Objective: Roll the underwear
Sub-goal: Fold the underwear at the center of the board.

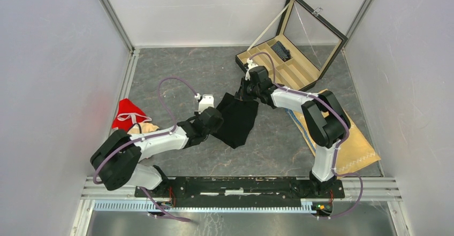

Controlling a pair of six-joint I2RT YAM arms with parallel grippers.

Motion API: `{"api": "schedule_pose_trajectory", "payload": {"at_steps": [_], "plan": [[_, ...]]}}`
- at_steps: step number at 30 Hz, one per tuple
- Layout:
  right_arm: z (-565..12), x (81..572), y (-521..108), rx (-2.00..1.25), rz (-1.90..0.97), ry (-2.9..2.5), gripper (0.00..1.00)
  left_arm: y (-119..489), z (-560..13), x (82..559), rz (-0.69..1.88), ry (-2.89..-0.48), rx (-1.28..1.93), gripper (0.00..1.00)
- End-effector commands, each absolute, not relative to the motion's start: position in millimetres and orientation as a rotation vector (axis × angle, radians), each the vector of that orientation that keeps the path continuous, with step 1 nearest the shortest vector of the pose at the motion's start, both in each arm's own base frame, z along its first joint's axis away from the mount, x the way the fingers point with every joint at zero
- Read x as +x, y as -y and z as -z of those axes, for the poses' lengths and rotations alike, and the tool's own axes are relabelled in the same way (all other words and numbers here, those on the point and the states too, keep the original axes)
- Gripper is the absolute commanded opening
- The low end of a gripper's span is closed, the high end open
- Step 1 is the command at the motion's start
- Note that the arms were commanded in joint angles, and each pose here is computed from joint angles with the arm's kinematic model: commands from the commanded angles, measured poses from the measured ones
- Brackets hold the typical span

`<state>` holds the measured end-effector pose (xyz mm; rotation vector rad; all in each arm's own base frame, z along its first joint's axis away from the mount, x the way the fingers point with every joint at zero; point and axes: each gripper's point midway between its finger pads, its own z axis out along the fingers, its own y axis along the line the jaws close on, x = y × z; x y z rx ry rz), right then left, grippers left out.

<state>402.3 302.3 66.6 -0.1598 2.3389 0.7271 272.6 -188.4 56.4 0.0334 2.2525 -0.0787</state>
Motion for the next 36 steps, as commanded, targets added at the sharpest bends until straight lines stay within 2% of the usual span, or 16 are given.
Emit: {"api": "schedule_pose_trajectory", "payload": {"at_steps": [1,14,29,31,36], "plan": [[-101.7,411.1,-304.4,-0.193,-0.730,-2.242,0.00,177.2,-47.5,276.9,-0.005,-2.248,0.056,0.02],[-119.4,409.7,-321.1,-0.245,-0.772,-2.223,0.01,176.5,-26.7,278.8,-0.060,-2.288,0.081,0.02],[-104.9,428.4,-341.2,-0.241,-0.821,-2.213,0.08,177.0,-28.8,279.6,-0.049,-2.283,0.077,0.02],[-104.8,430.0,-347.6,-0.255,-0.858,-2.197,0.12,176.6,-29.9,279.6,-0.047,-2.282,0.068,0.02],[-142.4,417.9,-387.0,-0.400,-1.173,-2.017,0.34,172.8,-38.0,278.4,-0.043,-2.273,0.017,0.06]]}}
